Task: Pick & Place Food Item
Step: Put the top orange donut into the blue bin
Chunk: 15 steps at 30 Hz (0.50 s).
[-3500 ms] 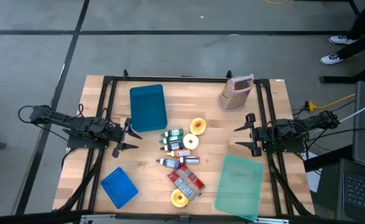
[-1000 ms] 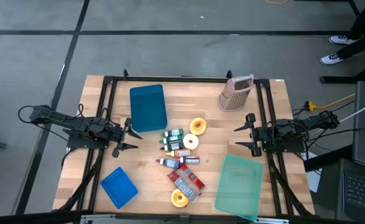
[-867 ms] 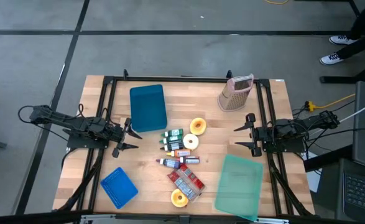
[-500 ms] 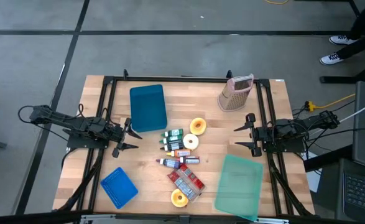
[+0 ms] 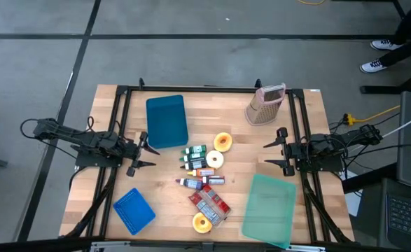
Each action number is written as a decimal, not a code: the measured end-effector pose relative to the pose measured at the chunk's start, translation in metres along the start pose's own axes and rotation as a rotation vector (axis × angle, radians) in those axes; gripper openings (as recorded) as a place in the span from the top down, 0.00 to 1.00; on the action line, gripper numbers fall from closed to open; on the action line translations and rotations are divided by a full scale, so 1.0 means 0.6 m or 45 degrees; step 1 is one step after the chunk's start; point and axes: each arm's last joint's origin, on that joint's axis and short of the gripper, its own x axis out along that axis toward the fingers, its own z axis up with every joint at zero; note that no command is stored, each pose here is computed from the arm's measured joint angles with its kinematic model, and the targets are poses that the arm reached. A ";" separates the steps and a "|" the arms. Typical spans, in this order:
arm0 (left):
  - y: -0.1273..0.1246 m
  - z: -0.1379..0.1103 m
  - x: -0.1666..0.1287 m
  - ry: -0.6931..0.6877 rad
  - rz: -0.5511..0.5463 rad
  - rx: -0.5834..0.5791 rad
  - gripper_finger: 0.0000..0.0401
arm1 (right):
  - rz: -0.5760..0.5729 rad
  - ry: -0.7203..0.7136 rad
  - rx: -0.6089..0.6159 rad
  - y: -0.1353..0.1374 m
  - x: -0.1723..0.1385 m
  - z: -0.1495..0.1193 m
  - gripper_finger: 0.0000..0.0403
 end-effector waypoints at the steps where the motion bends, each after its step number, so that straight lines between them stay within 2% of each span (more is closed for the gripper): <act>1: 0.000 0.000 0.000 0.002 0.004 0.006 0.52 | 0.000 0.000 0.000 0.000 0.000 0.000 0.37; 4: 0.000 0.000 0.000 0.003 0.012 0.006 0.52 | 0.000 0.000 0.000 0.000 0.000 0.000 0.37; 11: 0.007 -0.001 -0.001 0.017 0.197 0.040 0.52 | 0.000 0.000 0.000 0.000 0.000 0.000 0.37; 15: 0.008 -0.001 -0.001 0.017 0.204 0.040 0.52 | 0.000 0.000 0.000 0.000 0.000 0.000 0.37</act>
